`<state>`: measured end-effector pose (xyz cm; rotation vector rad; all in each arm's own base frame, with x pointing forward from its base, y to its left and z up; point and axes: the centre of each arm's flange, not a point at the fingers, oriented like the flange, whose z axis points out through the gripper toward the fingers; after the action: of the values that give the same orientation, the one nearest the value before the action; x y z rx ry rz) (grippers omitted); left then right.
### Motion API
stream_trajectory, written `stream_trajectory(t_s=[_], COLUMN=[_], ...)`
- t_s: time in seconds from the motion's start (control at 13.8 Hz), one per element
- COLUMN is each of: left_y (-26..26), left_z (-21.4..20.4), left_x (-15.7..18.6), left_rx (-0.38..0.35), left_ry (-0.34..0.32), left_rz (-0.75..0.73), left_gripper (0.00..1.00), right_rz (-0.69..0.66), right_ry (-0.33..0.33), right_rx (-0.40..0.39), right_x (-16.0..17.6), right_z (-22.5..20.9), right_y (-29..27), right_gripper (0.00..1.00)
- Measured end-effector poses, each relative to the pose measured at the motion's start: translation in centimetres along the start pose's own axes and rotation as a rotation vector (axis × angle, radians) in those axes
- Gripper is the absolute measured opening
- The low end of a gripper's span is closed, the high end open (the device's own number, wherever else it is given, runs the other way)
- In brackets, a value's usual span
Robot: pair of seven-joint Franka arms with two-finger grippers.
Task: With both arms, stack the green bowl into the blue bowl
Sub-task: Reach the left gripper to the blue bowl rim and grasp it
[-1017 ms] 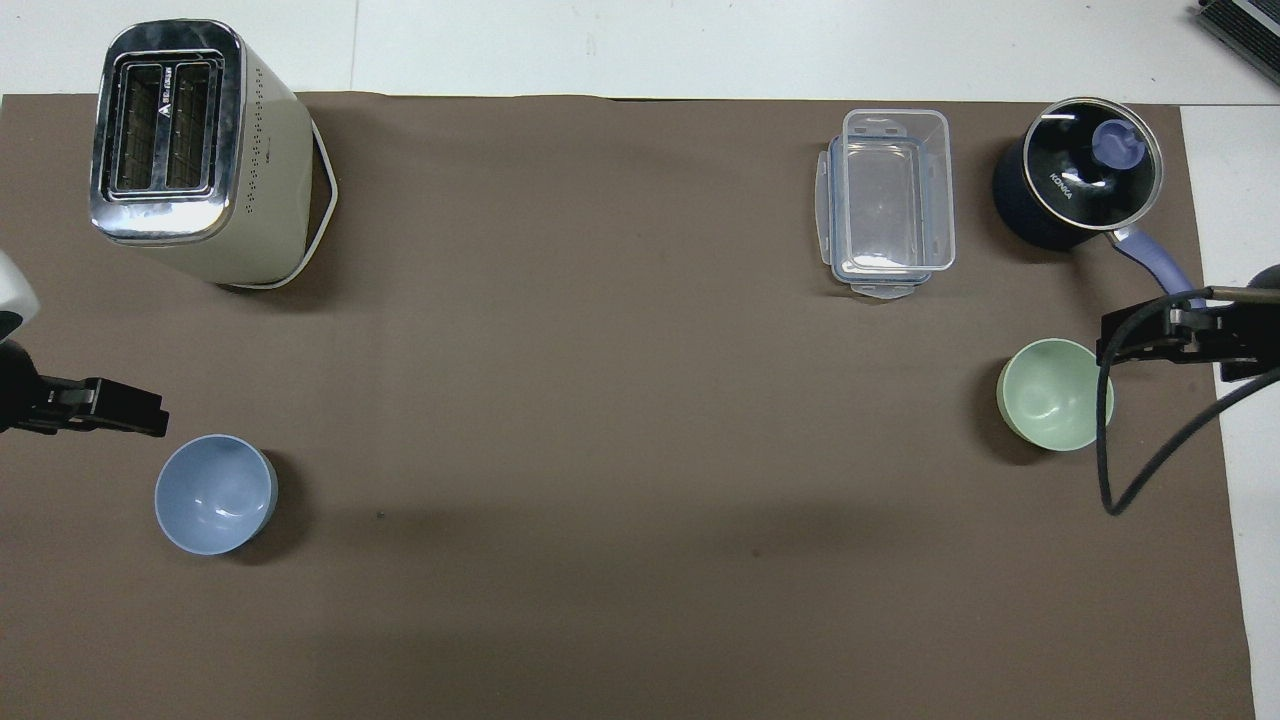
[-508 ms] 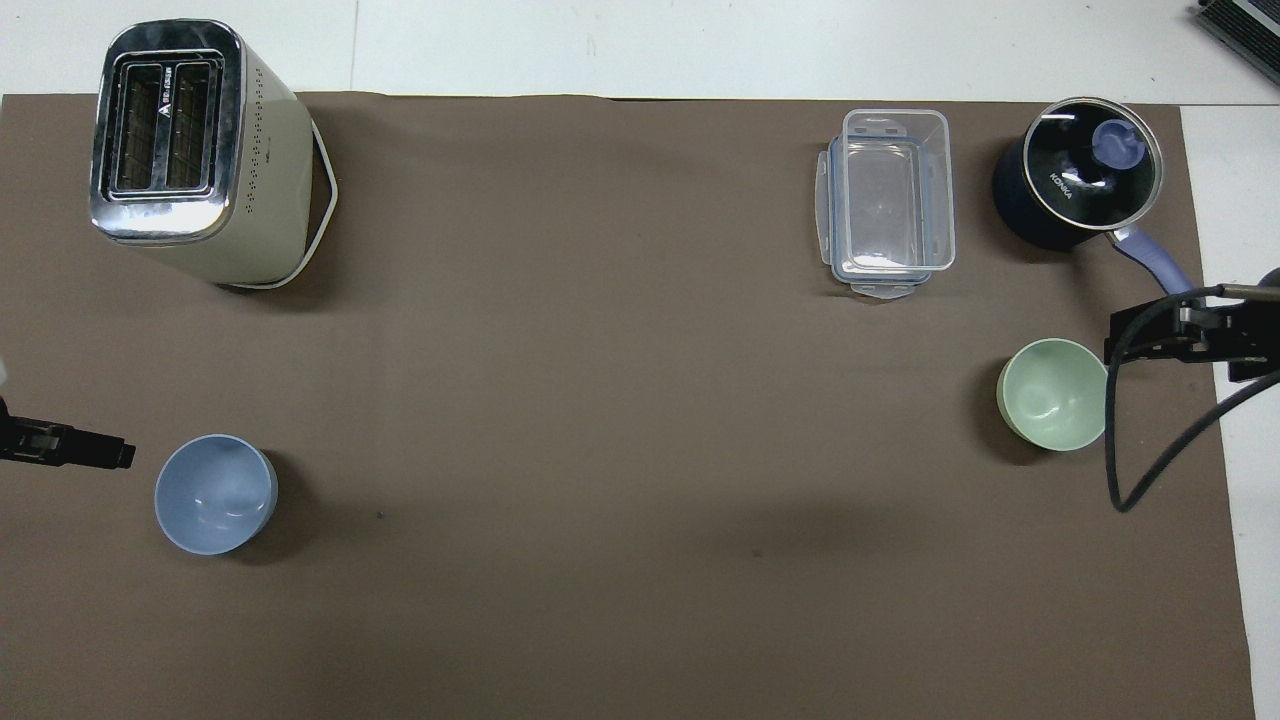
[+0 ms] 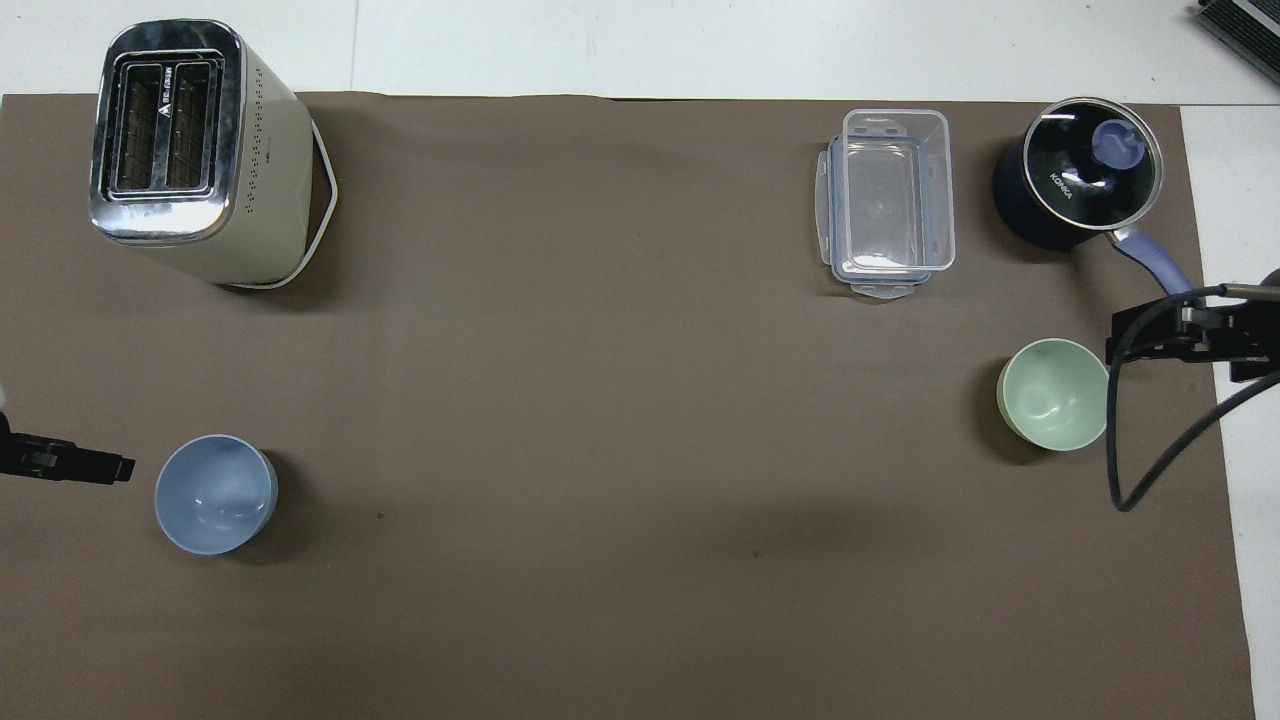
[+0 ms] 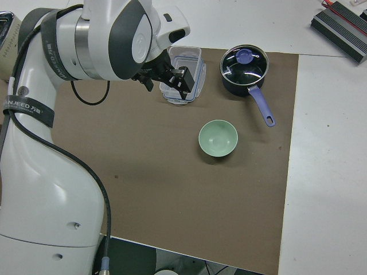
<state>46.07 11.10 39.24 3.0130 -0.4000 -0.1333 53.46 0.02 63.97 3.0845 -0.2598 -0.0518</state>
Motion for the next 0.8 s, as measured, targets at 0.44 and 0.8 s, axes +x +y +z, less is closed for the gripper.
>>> stream_trajectory(t_s=[0.44, 0.8], left_y=[-1.6, -2.8], left_z=[6.1, 4.8], left_x=[-0.5, -0.5], left_rx=[-0.091, -0.167], left_ry=[-0.029, -0.013], left_rz=[-0.067, -0.129], left_gripper=[0.51, 0.04], right_rz=[0.000, 0.000], right_ry=[0.000, 0.001], right_rx=[0.000, 0.000], right_x=[0.0, 0.0], right_z=[0.0, 0.0], right_y=[0.0, 0.0], right_gripper=[1.00, 1.00])
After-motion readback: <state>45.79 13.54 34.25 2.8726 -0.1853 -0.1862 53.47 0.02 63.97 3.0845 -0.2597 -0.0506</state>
